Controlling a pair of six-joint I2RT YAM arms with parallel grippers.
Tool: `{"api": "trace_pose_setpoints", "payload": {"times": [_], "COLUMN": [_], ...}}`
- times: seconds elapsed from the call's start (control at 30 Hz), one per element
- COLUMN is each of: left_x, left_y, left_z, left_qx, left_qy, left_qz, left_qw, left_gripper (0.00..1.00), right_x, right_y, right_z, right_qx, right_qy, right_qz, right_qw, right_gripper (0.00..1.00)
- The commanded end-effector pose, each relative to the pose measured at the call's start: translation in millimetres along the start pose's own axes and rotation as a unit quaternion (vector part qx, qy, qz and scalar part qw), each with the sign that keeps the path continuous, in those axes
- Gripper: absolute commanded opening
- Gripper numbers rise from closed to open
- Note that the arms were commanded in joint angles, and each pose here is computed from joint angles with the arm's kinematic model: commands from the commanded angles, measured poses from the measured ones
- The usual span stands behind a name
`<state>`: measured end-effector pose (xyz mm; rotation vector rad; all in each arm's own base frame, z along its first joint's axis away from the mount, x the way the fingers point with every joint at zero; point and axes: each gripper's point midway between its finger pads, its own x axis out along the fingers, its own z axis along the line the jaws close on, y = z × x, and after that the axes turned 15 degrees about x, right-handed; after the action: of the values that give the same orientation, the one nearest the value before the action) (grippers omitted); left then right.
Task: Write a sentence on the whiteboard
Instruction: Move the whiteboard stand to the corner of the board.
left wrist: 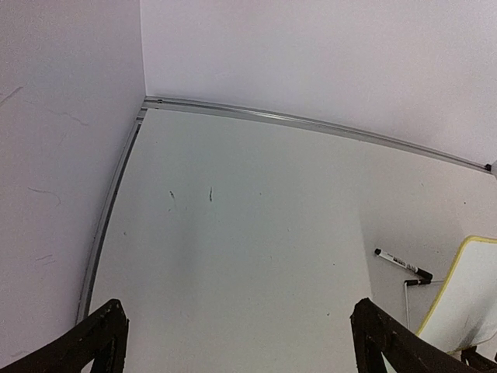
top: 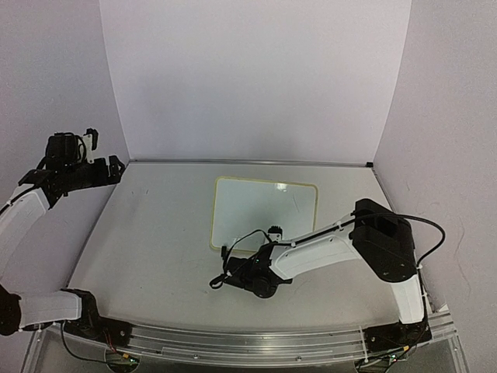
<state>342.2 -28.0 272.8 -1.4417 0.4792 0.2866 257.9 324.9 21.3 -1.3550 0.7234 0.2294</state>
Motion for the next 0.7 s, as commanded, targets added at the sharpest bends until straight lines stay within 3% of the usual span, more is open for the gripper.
{"api": "trace_pose_setpoints", "payload": {"times": [0.0,0.27,0.67], "left_x": [5.9,16.0,24.2], "left_y": [-5.3,2.6,15.4], "left_z": [-24.0,-64.1,-98.4], "left_qx": [0.022,0.038,0.061], "left_qy": [0.054,0.140,0.205], "left_qz": [-0.013,0.004,0.032], "left_qw": [0.998,0.989,0.976], "left_gripper": [0.99,0.99,0.99], "right_x": [-6.4,-0.6,20.8], "right_y": [-36.3,-45.1,-26.5], "right_z": [-17.7,-38.4,-35.3], "right_qx": [0.021,-0.010,-0.034], "right_qy": [0.011,0.016,-0.019], "right_qz": [-0.046,-0.062,-0.013], "right_qw": [0.999,0.998,0.999], "right_gripper": [0.00,0.00,0.00]}}
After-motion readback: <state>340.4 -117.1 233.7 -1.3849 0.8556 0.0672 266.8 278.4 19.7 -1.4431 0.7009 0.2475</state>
